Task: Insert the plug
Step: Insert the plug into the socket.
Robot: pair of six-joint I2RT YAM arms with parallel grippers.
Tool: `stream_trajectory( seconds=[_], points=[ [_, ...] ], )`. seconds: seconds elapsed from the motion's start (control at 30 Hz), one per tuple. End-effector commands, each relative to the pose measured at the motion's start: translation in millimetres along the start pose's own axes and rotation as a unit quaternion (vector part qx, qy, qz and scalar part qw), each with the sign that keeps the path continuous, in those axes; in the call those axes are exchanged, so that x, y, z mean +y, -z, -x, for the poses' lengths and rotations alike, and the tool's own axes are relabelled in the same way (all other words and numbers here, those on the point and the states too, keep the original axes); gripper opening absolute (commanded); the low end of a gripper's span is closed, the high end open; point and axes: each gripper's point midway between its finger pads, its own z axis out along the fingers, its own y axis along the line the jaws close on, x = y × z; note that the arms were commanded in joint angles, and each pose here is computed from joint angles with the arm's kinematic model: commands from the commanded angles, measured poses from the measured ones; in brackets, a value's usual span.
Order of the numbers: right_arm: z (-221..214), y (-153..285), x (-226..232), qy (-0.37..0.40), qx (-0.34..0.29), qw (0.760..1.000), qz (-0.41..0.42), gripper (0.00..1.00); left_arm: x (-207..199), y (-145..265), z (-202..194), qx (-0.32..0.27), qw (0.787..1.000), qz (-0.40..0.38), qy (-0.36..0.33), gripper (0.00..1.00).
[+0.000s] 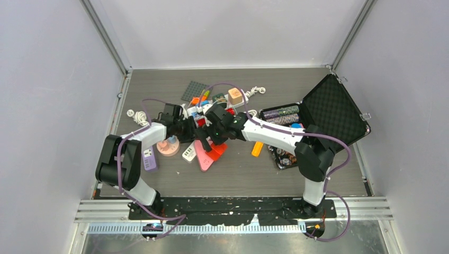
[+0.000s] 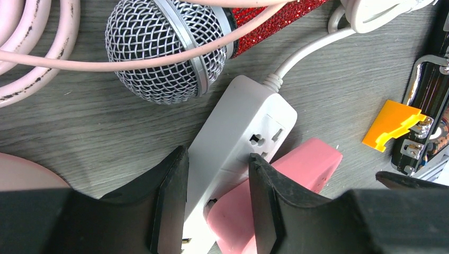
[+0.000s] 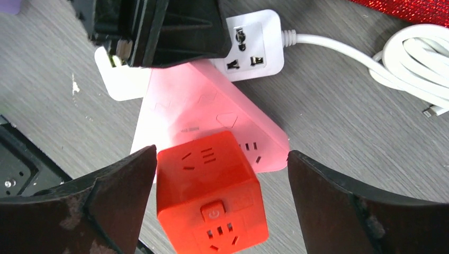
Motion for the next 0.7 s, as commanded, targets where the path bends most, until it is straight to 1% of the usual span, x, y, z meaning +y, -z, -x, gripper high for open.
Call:
stream_trajectory(
  seconds=[0.0,0.17,0.3,0.47,0.63,0.67],
  points=[
    [22.0,32.5,13.0,0.018,-0.054,0.998,0.037,0.99,24.4,1.4,-36.3,0.064,0.997,0.046,0.005,0.43],
    [11.0,40.1,20.2,0.039,-0.048,0.996,0.067,0.97,23.2,2.6,-33.7,0.059,0.997,0.044,-0.001,0.45],
    [-1.4,36.9,26.3,0.052,-0.036,0.994,0.092,0.96,22.0,3.0,-32.1,0.057,0.997,0.042,-0.002,0.45],
    [-17.6,23.6,24.4,0.056,-0.011,0.994,0.088,0.97,22.4,2.9,-32.5,0.057,0.997,0.043,-0.002,0.46],
    [-26.1,15.9,25.2,0.056,-0.005,0.995,0.088,0.99,22.9,3.2,-33.1,0.058,0.997,0.043,-0.003,0.46],
    [-27.5,14.9,24.9,0.056,-0.003,0.995,0.088,0.97,23.2,3.5,-33.1,0.058,0.997,0.044,-0.004,0.46]
  ],
)
